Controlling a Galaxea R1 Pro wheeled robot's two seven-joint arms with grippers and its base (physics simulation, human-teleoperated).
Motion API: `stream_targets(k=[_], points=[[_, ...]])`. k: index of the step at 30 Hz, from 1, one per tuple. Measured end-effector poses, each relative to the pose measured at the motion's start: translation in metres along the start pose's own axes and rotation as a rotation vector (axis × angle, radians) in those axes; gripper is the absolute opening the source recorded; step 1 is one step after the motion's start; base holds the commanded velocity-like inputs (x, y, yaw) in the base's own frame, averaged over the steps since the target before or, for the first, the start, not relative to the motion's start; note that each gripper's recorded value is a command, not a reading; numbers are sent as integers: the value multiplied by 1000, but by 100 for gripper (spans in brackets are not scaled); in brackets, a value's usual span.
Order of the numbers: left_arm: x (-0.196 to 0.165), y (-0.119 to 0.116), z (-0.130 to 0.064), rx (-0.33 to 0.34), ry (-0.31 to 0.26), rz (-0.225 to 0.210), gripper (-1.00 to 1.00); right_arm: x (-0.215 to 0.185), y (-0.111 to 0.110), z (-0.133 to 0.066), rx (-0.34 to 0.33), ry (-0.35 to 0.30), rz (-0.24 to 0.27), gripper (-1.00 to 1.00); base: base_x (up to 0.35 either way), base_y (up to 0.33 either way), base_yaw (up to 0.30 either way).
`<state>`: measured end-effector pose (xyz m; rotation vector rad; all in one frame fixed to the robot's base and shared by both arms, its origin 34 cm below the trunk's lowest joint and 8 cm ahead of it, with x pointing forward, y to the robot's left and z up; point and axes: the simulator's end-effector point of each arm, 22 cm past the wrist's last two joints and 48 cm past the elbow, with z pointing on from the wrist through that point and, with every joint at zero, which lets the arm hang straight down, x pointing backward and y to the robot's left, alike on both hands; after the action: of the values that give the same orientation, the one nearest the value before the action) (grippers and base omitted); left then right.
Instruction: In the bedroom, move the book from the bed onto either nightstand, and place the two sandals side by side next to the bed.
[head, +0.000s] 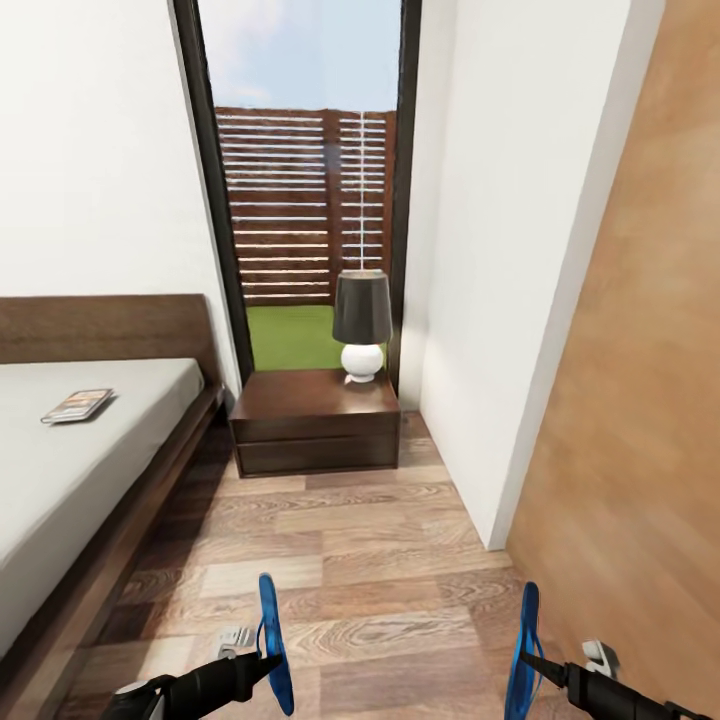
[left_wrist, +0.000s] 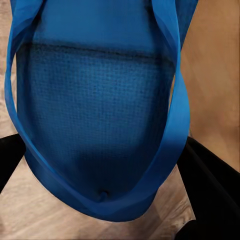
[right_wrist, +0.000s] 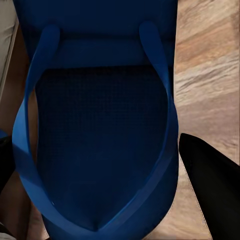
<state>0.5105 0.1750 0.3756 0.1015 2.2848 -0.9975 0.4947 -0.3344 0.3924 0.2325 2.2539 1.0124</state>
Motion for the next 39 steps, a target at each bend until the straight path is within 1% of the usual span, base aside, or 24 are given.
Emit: stream_targets(k=[29,39], points=[[0,0,0,0,0,0,-100,0,0,0,1,0,0,-100,325,0,0],[0,0,0,0,0,-1,-100,0,0,0,0,1,1,-100,312,-111,0]])
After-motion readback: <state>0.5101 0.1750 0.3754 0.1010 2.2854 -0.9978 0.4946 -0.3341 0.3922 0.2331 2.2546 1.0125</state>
